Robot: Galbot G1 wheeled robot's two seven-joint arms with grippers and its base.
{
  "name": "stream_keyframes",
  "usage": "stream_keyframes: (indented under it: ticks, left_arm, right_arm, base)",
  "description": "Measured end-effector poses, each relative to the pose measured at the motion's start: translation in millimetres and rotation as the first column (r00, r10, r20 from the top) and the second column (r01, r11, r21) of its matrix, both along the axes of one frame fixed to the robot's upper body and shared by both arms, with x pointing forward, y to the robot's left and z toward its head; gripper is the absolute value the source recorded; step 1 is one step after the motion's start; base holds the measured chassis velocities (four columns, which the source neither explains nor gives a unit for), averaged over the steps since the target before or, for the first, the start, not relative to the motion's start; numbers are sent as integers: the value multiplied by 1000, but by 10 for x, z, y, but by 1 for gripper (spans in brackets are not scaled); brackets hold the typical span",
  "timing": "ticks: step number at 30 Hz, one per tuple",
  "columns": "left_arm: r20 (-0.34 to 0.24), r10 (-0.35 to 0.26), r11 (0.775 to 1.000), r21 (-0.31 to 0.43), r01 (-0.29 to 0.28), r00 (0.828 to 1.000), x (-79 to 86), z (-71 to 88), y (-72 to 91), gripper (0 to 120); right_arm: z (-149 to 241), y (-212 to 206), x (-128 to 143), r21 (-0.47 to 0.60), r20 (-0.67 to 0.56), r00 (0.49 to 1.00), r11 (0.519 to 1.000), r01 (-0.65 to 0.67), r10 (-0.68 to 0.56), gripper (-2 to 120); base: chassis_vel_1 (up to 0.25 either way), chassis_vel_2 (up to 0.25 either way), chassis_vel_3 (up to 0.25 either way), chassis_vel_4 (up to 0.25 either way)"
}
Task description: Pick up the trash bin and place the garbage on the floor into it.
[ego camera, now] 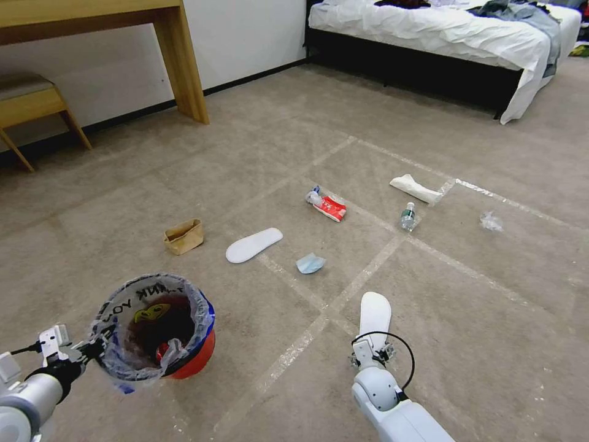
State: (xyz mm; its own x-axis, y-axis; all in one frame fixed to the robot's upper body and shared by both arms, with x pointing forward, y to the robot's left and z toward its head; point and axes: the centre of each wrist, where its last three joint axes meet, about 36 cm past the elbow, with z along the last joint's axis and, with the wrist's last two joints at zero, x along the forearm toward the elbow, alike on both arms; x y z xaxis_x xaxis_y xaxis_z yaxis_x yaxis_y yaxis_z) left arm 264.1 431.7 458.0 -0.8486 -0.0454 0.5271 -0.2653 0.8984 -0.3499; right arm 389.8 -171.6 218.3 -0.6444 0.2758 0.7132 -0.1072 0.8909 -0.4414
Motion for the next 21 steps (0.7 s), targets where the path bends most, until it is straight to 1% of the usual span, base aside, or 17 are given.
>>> stream_keyframes:
  ticks: [8,10,11,12,13,14,15,17,18,20,21]
  left_arm:
    - [-2,-4,1000,2,4,1000,6,-19,-5,1]
    - [-2,-6,1000,2,6,1000,9,-21,-9,1]
    - [-2,-6,1000,2,6,1000,9,-21,-9,1]
    - [-2,-7,1000,3,7,1000,11,-23,-10,1]
    - [-3,-8,1000,4,8,1000,15,-27,-9,1]
    - [-3,-8,1000,4,8,1000,15,-27,-9,1]
    - [-4,-8,1000,4,8,1000,17,-29,-9,1]
    - [-4,-8,1000,4,8,1000,24,-37,-10,1]
    - [-4,-8,1000,4,8,1000,24,-37,-10,1]
    - [-5,-9,1000,4,9,1000,29,-47,-15,1]
    - [-5,-9,1000,4,9,1000,29,-47,-15,1]
  right_arm:
    - [-14,-87,12,-8,12,1000,1000,13,-13,100]
    - [-23,-121,22,-11,18,1000,1000,18,-17,93]
    - [-23,-121,22,-11,18,1000,1000,18,-17,93]
    - [-31,-144,29,-12,22,1000,1000,21,-21,85]
    - [-32,-163,35,-13,25,999,1000,24,-24,80]
    - [-32,-163,35,-13,25,999,1000,24,-24,80]
    - [-34,-173,37,-13,26,999,1000,26,-25,77]
    - [-41,-198,32,-14,28,999,1000,27,-27,65]
    - [-41,-198,32,-14,28,999,1000,27,-27,65]
    - [-50,-213,27,-13,31,999,999,29,-29,57]
    - [-50,-213,27,-13,31,999,999,29,-29,57]
  base:
    - [0,0,0,0]
    - [0,0,0,0]
    - [0,0,0,0]
    - [0,0,0,0]
    - [0,0,0,0]
    - [0,0,0,0]
    - [0,0,0,0]
    - [0,0,0,0]
    - [0,0,0,0]
    - [0,0,0,0]
    - [0,0,0,0]
